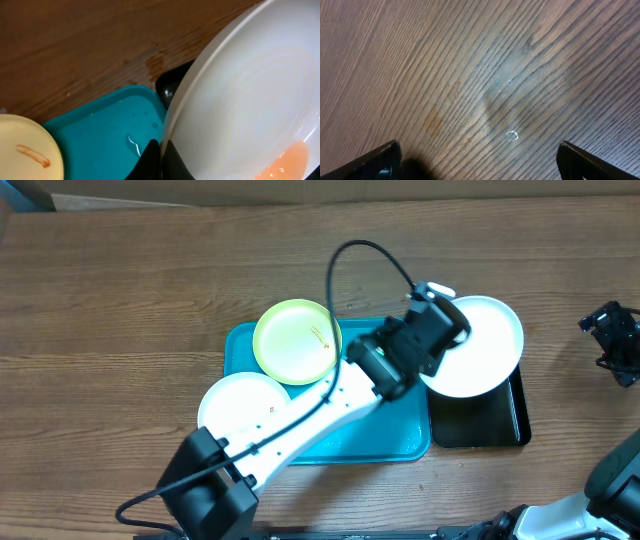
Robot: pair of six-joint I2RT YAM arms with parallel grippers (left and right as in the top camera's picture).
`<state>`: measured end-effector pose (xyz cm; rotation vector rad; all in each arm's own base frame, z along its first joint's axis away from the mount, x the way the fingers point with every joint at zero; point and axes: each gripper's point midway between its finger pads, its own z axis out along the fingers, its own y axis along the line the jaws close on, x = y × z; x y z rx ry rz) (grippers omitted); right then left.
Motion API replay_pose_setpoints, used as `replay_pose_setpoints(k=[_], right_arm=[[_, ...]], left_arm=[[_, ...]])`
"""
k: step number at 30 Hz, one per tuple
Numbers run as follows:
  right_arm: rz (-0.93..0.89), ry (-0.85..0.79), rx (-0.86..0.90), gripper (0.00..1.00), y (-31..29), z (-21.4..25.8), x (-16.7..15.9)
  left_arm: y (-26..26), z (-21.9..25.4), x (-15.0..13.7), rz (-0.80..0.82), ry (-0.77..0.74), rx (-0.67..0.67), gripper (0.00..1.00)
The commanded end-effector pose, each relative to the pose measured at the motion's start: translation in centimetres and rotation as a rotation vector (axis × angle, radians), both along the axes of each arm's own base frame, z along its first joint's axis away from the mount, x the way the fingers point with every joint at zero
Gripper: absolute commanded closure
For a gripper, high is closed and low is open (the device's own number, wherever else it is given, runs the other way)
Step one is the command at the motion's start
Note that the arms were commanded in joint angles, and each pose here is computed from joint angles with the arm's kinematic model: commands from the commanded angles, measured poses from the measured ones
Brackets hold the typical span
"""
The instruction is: Clean dirty plates on tray and stack at the side
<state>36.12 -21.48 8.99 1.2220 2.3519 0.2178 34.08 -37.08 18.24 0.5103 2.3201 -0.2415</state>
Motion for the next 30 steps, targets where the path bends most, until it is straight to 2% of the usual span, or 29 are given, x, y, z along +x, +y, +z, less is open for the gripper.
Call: replay_pose_setpoints(k=[1, 9, 15, 21, 30], right_arm=[[-0.007, -0.033, -0.029, 0.0, -0.5, 1.6, 0.5], [-0.007, -0.033, -0.029, 0.0, -0.5, 1.6, 0.5], [-0.007, -0.034, -0.029, 0.0, -0.5, 1.6, 0.5], [-0.007, -0.033, -0.029, 0.0, -0.5, 1.6, 0.5], [-0.007, -0.033, -0.029, 0.0, -0.5, 1.6, 0.5]], left_arm=[[0.3, 1.9, 0.6, 0.036, -0.195, 0.151, 0.96], [-1.0, 5.8, -2.0, 0.027, -0.477, 0.372, 0.96], [-2.2, 9.0, -4.1, 0.025, -0.642, 0.485, 0.96], [-3.3, 11.5, -5.8, 0.031, -0.745, 0.523, 0.96], [-3.6, 13.7, -5.9, 0.095, -0.799, 0.481, 0.96]])
